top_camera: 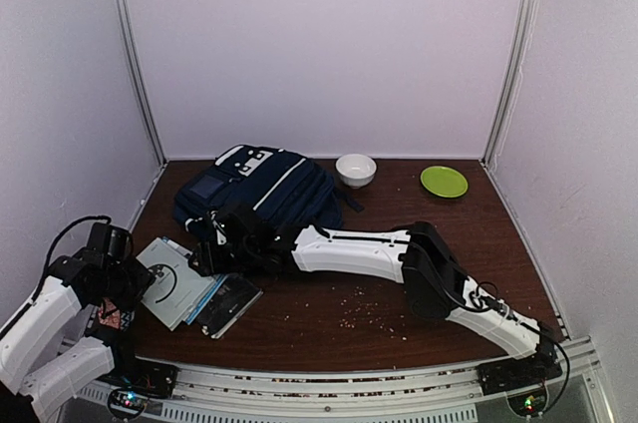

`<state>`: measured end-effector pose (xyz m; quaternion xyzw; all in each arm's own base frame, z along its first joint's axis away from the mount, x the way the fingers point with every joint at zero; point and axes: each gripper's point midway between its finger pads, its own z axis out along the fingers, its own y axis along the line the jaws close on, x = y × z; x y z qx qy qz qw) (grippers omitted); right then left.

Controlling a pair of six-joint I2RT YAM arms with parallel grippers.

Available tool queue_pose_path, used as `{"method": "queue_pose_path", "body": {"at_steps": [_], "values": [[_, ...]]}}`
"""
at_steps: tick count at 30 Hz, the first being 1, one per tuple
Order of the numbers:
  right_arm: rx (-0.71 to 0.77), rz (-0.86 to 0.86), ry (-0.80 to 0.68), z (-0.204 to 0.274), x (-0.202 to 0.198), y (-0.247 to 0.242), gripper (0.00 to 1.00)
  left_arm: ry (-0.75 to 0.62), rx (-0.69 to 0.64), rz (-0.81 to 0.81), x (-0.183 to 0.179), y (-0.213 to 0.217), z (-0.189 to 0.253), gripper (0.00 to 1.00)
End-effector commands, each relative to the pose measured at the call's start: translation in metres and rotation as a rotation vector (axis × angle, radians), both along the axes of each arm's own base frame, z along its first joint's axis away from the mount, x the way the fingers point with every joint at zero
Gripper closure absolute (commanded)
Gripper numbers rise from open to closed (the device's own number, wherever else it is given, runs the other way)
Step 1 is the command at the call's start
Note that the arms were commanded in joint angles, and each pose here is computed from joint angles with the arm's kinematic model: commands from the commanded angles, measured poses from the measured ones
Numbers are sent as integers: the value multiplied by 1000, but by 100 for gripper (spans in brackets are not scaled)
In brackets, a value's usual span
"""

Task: Pack the student bag
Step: Pick up the book from the center of the board.

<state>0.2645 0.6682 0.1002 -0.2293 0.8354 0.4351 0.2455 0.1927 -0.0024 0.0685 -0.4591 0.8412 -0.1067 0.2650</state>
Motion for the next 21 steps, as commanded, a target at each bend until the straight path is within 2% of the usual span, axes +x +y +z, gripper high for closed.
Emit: {"method": "queue_pose_path", "body": {"at_steps": [1, 12, 18, 21], "values": [[14, 7, 14, -6, 1, 4, 30, 54, -60, 39, -10, -4, -16, 15], [22, 13, 18, -3, -1, 4, 30, 36, -71, 2, -6, -9, -6, 11], [7, 34, 52, -8, -7, 2, 40, 24, -92, -11, -7, -13, -10, 11], [2, 55, 79, -13, -15, -1, 43, 18, -116, -28, -2, -19, -16, 12]]}}
